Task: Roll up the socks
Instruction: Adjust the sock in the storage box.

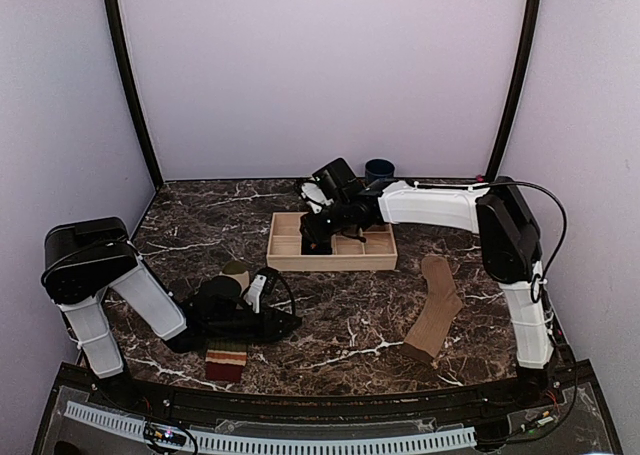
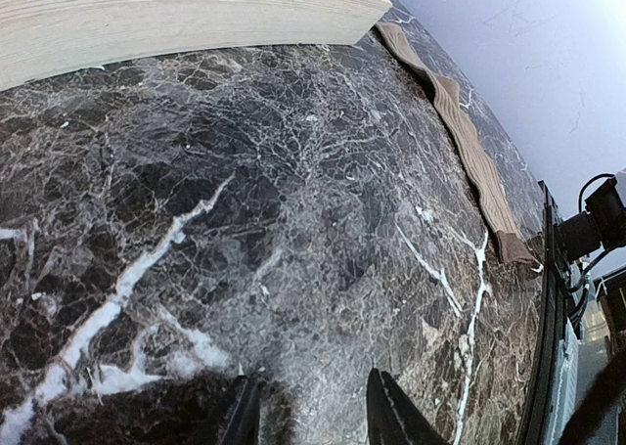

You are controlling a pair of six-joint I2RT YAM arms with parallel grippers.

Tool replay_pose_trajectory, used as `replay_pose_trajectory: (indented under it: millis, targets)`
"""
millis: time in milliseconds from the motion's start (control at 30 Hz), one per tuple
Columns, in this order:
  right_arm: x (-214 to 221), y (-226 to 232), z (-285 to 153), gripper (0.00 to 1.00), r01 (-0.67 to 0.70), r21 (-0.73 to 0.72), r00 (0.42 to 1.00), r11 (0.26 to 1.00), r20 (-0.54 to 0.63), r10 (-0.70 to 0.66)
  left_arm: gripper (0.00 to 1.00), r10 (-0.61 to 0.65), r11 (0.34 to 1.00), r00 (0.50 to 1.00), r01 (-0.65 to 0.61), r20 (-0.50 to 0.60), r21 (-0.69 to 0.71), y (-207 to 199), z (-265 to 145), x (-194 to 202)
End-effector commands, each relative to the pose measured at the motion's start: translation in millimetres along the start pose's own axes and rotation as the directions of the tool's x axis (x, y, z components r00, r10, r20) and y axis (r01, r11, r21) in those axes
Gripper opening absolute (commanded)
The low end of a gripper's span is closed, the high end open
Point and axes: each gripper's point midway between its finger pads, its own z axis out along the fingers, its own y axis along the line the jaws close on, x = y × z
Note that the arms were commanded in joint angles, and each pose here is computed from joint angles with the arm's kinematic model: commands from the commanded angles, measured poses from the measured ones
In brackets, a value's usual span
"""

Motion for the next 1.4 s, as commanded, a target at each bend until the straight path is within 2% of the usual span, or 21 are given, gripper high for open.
replay_pose_trajectory:
  millis: [0, 500, 800, 900, 1100, 1367]
  targets:
    - [-19.1, 3.8, -17.6, 0.41, 0.012, 0.019, 0.998, 1.0, 0.058, -0.014, 0.41, -0.052, 0.994, 0.987, 0.036, -0.154, -0.106, 29.4, -5.8, 45.3]
    - [57.1, -10.7, 12.1, 0.26, 0.008, 0.092, 0.981, 0.996, -0.191, 0.01, 0.41, -0.053, 0.993, 0.987, 0.036, -0.154, -0.109, 29.5, -6.2, 45.0]
    - [89.1, -13.7, 36.4, 0.23, 0.005, 0.094, 0.95, 0.996, -0.31, 0.025, 0.41, -0.057, 0.995, 0.986, 0.043, -0.158, -0.092, 27.0, -2.6, 45.4]
    - [77.8, -14.7, 32.0, 0.25, 0.004, 0.103, 0.962, 0.995, -0.274, 0.025, 0.41, -0.053, 0.995, 0.987, 0.039, -0.154, -0.091, 26.0, -2.4, 43.1]
    - [26.4, -14.0, -4.0, 0.32, -0.007, 0.117, 0.993, 0.993, -0.117, 0.021, 0.42, -0.037, 0.995, 0.989, 0.024, -0.144, -0.093, 22.7, -2.4, 35.3]
    - [-12.5, -13.3, -39.3, 0.34, -0.004, 0.139, 1.0, 0.99, 0.002, 0.004, 0.42, -0.007, 0.996, 0.993, -0.004, -0.12, -0.092, 13.4, -4.1, 17.2]
